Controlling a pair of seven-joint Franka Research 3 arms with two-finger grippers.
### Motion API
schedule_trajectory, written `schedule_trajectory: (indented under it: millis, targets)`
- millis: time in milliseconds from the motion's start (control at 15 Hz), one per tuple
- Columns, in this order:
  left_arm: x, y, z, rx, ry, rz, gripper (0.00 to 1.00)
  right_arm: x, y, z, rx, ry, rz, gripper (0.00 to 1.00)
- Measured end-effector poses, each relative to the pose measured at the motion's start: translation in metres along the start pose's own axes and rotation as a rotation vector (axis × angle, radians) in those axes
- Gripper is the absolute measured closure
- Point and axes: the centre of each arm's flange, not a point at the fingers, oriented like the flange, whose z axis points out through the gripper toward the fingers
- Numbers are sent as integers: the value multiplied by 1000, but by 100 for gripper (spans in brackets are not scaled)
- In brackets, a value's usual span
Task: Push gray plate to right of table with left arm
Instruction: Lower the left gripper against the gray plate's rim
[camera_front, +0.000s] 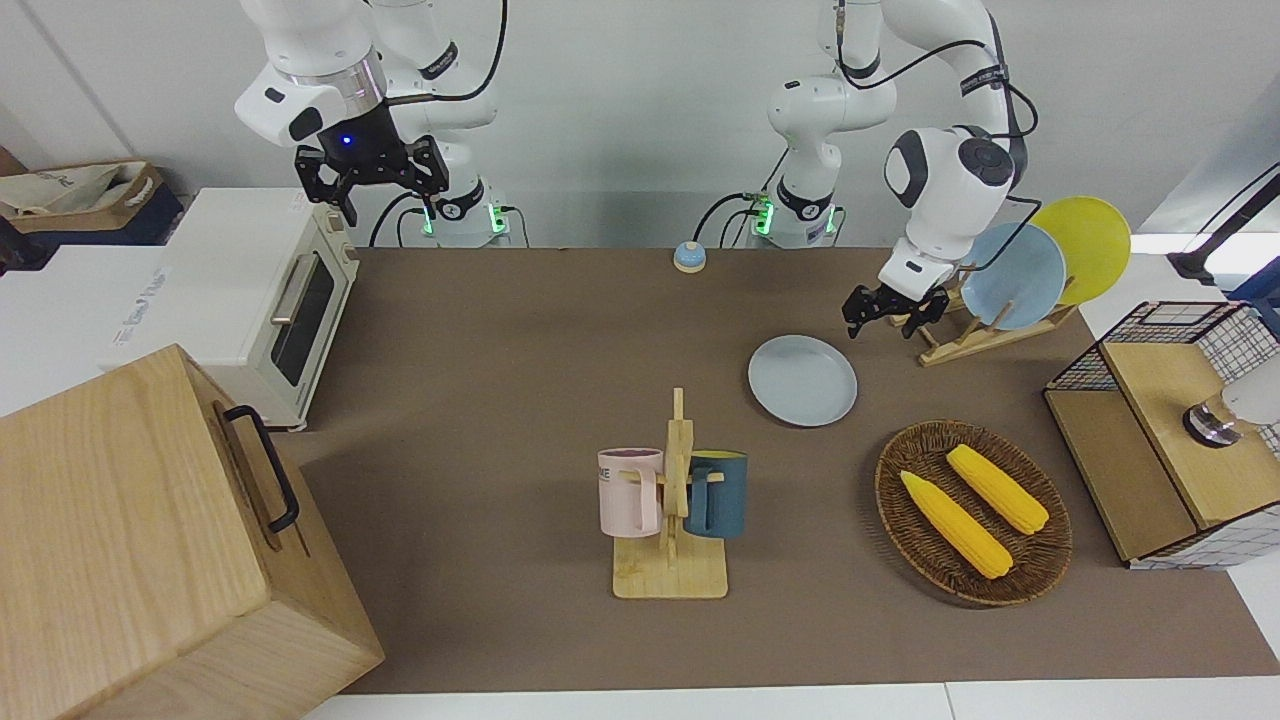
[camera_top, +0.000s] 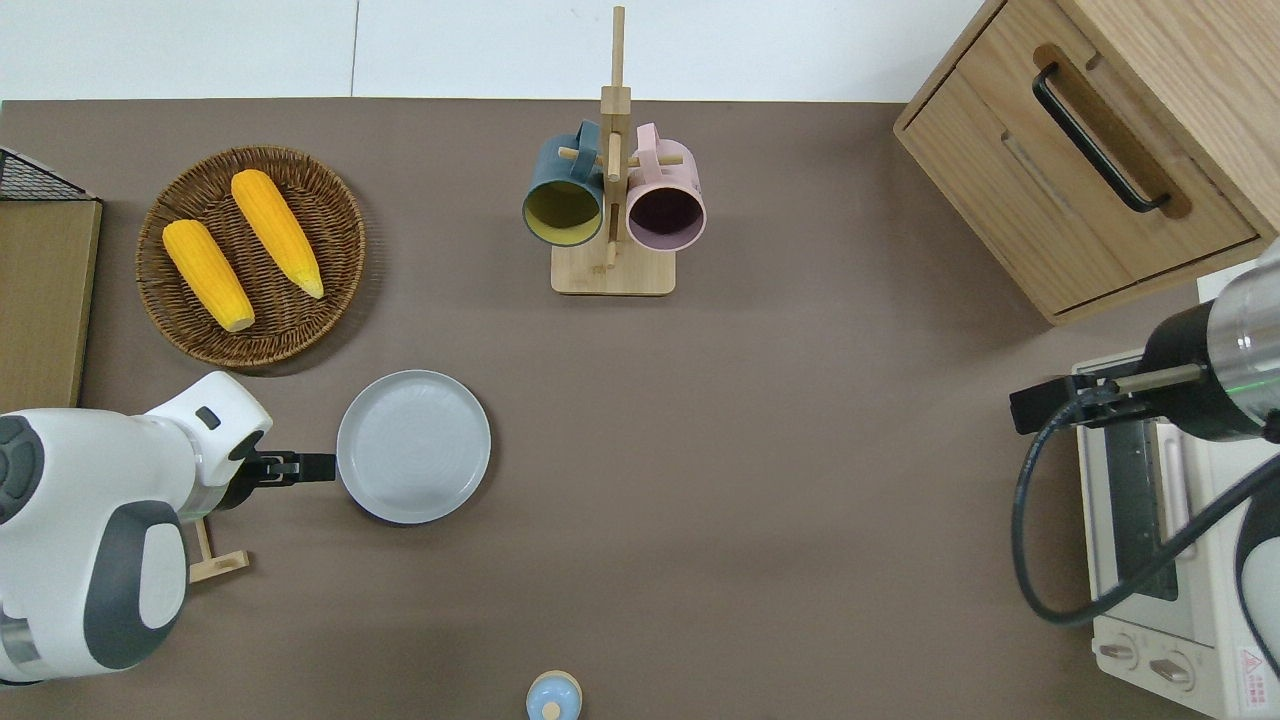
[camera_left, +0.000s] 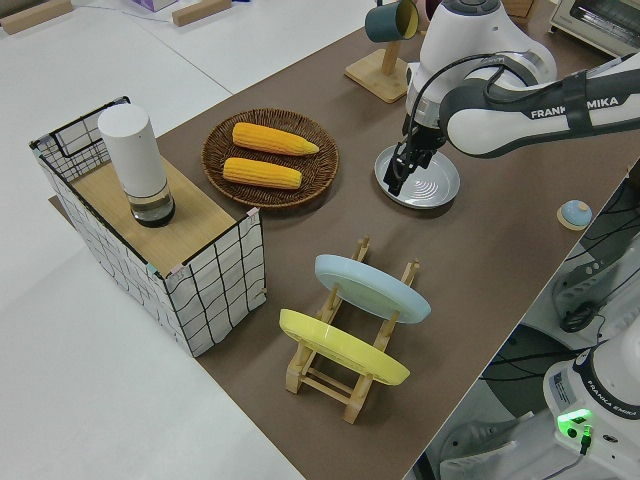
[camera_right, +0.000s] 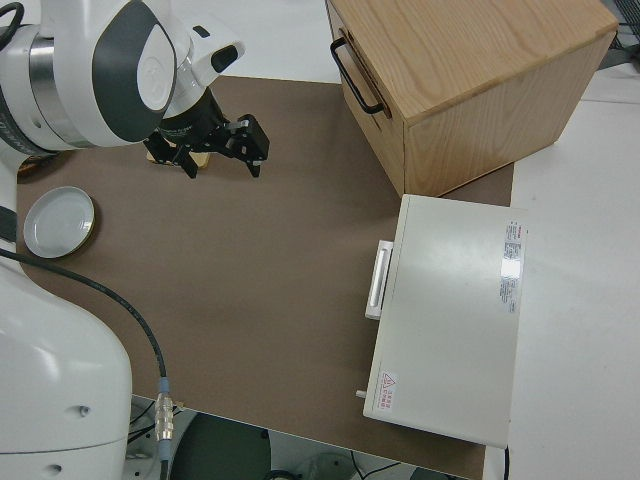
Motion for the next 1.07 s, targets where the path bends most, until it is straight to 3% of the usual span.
schedule_trajectory:
  millis: [533,1067]
  targets:
    - [17,11,60,-11,61,21,0,0,0,0,0,0,0,1]
    - [23,17,90,-18,74,32,4,0,0,0,0,0,0,1]
